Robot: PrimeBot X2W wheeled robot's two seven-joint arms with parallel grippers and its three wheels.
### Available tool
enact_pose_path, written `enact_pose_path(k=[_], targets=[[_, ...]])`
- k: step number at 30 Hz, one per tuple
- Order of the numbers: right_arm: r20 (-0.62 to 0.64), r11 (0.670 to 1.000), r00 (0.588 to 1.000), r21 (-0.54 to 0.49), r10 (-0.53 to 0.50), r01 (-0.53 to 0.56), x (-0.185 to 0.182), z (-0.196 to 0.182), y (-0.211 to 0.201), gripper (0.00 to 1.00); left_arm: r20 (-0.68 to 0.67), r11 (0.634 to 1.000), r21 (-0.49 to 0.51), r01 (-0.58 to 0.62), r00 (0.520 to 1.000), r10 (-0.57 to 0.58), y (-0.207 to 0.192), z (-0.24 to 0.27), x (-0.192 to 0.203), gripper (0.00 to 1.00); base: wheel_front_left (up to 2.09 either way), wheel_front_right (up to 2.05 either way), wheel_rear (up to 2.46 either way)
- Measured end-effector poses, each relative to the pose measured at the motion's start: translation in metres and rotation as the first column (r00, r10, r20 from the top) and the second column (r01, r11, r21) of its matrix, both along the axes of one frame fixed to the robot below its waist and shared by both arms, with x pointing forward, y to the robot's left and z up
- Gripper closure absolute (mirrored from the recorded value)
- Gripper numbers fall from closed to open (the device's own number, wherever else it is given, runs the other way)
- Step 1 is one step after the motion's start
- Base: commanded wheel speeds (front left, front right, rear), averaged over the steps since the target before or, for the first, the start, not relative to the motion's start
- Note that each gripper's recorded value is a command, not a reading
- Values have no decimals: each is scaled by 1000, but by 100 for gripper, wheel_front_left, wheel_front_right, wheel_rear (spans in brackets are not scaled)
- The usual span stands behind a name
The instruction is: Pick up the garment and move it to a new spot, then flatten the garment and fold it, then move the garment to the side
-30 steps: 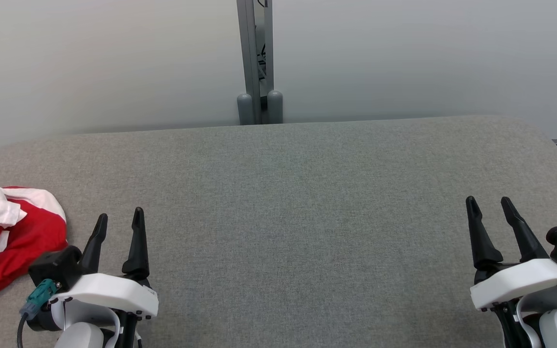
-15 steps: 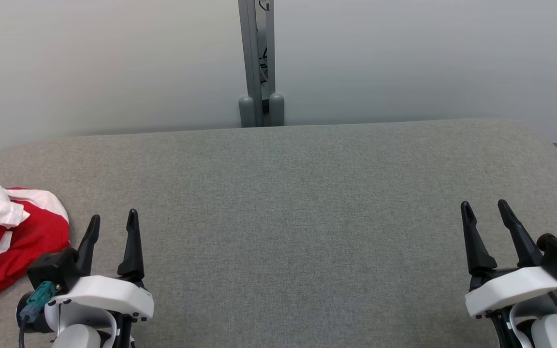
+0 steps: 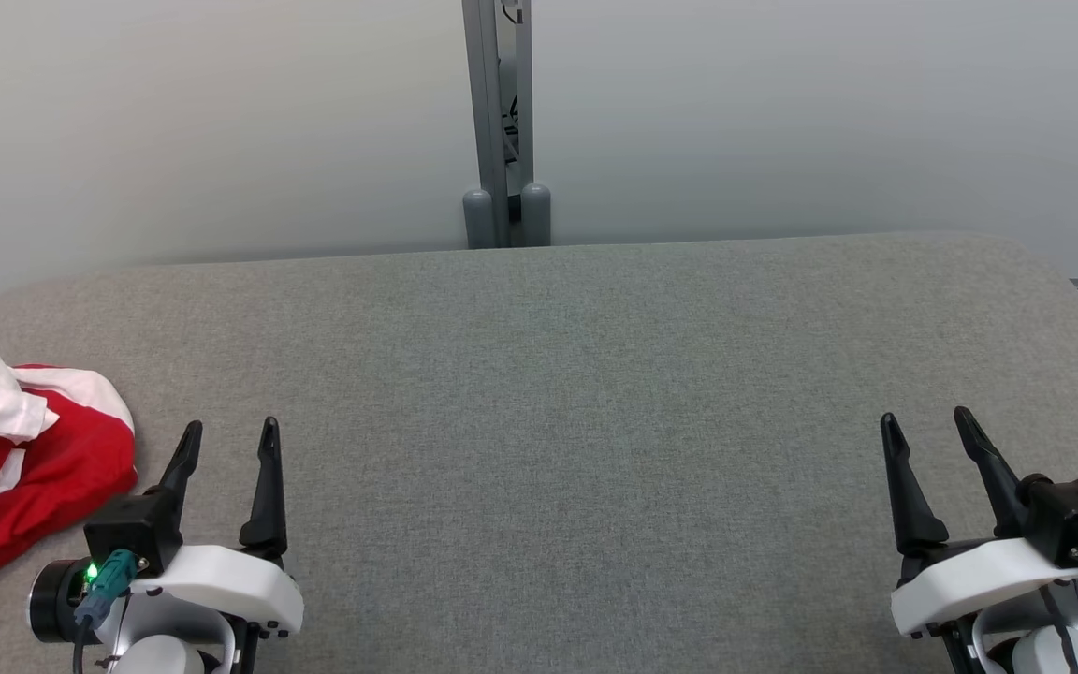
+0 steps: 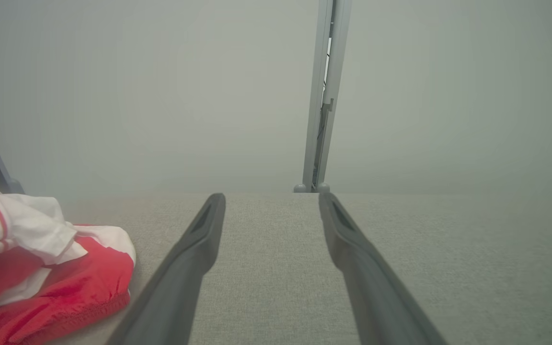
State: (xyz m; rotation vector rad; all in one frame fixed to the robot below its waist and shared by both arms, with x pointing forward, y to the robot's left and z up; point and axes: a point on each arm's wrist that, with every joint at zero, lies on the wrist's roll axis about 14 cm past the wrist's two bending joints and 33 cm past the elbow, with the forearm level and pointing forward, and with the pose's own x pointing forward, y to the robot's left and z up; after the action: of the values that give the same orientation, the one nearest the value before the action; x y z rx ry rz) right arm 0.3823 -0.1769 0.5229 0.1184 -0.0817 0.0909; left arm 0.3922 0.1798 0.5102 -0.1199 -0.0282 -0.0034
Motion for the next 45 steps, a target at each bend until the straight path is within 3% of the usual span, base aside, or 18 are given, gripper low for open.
enact_pose_path(k=[25, 35, 45], targets=[[43, 994, 999, -111, 22, -17, -5, 3, 8, 0, -31, 997, 76, -1, 1000, 3, -1, -9, 1, 0, 0, 0, 0], [45, 997, 999, -68, 24, -21, -3, 4, 10, 0, -40, 998, 67, -20, 999, 22, 5, -12, -3, 0, 0, 0, 0], [54, 988, 989, -71, 140, -136, 6, 7, 51, 0, -31, 993, 56, -105, 994, 107, 33, -10, -19, 0, 0, 0, 0]])
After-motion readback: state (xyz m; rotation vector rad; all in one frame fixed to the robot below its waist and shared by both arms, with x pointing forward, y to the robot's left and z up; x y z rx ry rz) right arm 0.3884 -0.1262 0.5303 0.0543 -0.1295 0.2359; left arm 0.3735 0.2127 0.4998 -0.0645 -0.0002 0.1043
